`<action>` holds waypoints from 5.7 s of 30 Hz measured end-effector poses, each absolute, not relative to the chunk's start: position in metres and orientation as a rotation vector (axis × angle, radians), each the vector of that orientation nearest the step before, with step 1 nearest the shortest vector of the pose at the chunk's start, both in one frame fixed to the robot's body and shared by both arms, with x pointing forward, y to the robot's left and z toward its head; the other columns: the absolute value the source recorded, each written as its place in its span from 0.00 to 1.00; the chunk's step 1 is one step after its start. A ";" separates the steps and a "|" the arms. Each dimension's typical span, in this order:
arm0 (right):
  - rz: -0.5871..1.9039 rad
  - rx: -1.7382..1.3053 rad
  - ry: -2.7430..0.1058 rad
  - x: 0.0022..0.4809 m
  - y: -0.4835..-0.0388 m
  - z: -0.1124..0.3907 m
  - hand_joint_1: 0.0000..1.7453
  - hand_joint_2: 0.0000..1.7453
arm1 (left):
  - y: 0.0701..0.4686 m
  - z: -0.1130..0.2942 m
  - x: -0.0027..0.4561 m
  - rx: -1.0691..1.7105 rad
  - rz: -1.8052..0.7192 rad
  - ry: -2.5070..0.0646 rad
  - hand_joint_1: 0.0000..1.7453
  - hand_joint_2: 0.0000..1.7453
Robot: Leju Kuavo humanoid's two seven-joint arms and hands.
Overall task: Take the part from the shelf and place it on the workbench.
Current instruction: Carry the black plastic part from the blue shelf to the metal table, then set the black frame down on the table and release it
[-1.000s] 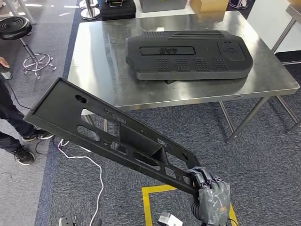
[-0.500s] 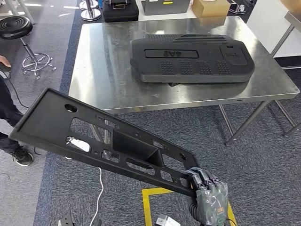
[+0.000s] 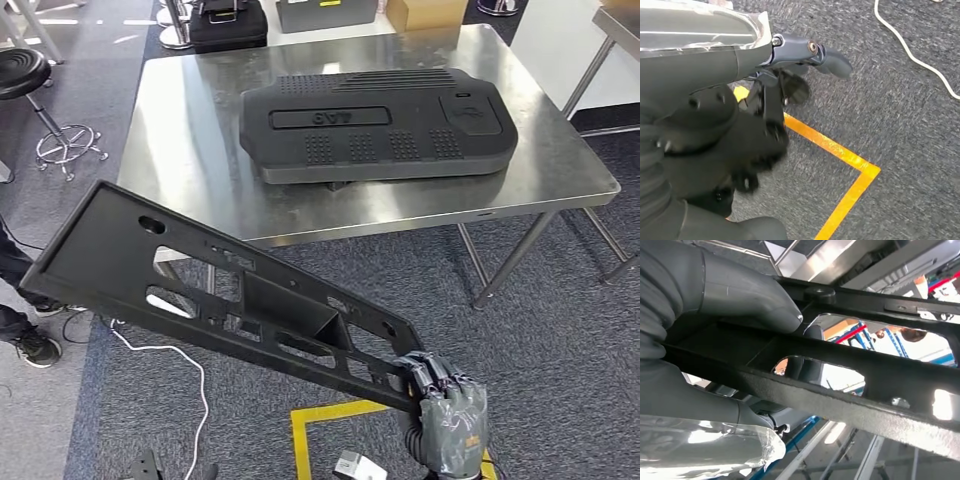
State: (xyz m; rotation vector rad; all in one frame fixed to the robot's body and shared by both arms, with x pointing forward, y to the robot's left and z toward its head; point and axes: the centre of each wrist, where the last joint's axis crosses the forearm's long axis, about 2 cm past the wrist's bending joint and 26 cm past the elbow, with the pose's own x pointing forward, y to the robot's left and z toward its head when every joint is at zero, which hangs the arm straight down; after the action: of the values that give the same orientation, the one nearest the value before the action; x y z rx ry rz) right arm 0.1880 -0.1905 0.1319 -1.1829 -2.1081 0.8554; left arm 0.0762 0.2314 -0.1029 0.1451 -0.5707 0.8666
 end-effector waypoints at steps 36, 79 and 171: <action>0.836 -1.149 -2.186 0.190 -0.189 0.140 1.00 1.00 | 0.231 -0.103 0.076 0.141 0.867 -0.568 0.00 1.00; 0.752 -1.308 -2.177 0.191 -0.223 0.159 1.00 1.00 | 0.232 -0.102 0.083 0.142 0.860 -0.530 0.00 1.00; 1.452 -1.694 -1.211 0.477 -0.205 0.269 0.00 0.75 | 0.212 -0.087 0.133 -0.040 0.684 -0.528 0.00 0.00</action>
State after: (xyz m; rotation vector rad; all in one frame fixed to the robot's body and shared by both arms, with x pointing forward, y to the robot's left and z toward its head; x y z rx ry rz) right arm 0.4769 -0.2054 0.2693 -1.6941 -1.2109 1.4521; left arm 0.1328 0.2122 -0.0870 -0.0402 -0.5280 0.6838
